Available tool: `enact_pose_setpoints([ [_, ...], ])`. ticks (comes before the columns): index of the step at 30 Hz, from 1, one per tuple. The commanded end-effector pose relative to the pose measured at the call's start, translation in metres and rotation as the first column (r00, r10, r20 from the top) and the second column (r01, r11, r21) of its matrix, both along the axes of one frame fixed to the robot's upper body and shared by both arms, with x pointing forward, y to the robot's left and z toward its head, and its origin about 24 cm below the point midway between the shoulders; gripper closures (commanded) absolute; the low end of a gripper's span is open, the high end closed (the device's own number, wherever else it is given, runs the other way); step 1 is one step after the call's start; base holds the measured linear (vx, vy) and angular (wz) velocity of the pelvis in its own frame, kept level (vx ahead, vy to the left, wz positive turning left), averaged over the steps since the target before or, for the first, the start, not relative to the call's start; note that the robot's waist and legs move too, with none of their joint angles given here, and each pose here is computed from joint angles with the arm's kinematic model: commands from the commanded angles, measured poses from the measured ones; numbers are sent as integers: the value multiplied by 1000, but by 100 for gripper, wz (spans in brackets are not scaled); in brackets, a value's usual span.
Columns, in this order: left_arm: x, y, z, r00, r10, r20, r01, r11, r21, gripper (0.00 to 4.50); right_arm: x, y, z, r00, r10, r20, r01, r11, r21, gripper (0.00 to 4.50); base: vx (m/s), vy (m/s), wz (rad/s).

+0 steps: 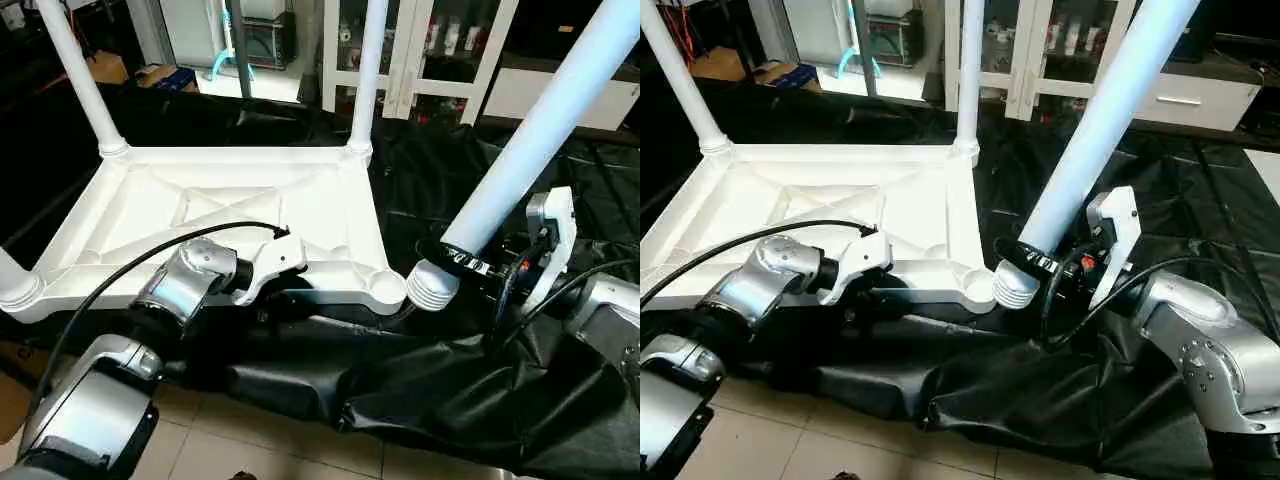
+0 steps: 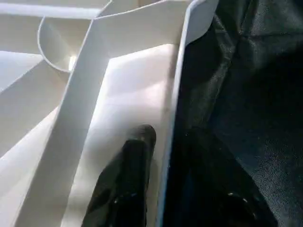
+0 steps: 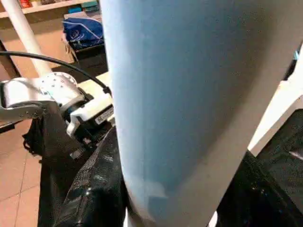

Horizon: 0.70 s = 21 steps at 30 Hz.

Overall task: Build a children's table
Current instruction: Insert table leg to table base

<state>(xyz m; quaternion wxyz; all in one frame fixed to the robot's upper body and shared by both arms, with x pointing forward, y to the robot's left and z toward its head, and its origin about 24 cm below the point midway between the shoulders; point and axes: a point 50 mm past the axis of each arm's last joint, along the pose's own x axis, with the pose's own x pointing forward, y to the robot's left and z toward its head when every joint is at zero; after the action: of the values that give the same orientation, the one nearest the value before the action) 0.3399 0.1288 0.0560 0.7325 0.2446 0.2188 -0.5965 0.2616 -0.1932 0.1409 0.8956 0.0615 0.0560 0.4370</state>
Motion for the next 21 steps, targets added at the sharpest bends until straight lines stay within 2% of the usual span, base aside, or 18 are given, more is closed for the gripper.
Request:
enact_pose_setpoints([
  [1, 2, -2, 3, 1000, -1, 10, 1, 1000, -8, 341, 2, -1, 9, 999, -9, 41, 9, 1000, 8, 265, 0, 0, 0],
  [3, 2, -4, 3, 1000, -6, 11, 6, 1000, -15, 375, 2, -1, 9, 999, -13, 40, 12, 1000, 13, 265, 0, 0, 0],
  [6, 1, -7, 0, 1000, -28, 11, 28, 1000, -9, 385, 2, 0, 8, 999, -8, 34, 7, 1000, 16, 265, 0, 0, 0],
  [9, 0, -8, -2, 999, -35, 9, 35, 999, -5, 422, 2, 0, 7, 999, -6, 32, 5, 1000, 16, 265, 0, 0, 0],
  [11, -1, -9, -4, 999, -41, 9, 41, 999, 2, 430, 2, 1, 8, 999, -7, 34, 6, 1000, 19, 265, 0, 0, 0],
  [17, -5, -4, -12, 999, -53, 7, 52, 998, 44, 449, 8, 0, 13, 997, -82, 2, 81, 988, 128, 265, 0, 0, 0],
  [18, -6, -3, -13, 998, -56, 9, 56, 997, 53, 449, 9, 0, 13, 995, -92, -21, 95, 983, 156, 265, 0, 0, 0],
  [19, -10, 0, -18, 997, -73, 6, 72, 994, 80, 449, 12, -3, 8, 980, -110, -167, 149, 957, 248, 265, 0, 0, 0],
  [20, -10, 0, -18, 997, -73, 6, 73, 994, 81, 449, 12, -3, 7, 979, -110, -169, 150, 957, 249, 265, 0, 0, 0],
  [21, -15, 3, -21, 997, -82, -2, 82, 993, 88, 449, 12, -6, 0, 944, -79, -319, 191, 922, 337, 265, 0, 0, 0],
])
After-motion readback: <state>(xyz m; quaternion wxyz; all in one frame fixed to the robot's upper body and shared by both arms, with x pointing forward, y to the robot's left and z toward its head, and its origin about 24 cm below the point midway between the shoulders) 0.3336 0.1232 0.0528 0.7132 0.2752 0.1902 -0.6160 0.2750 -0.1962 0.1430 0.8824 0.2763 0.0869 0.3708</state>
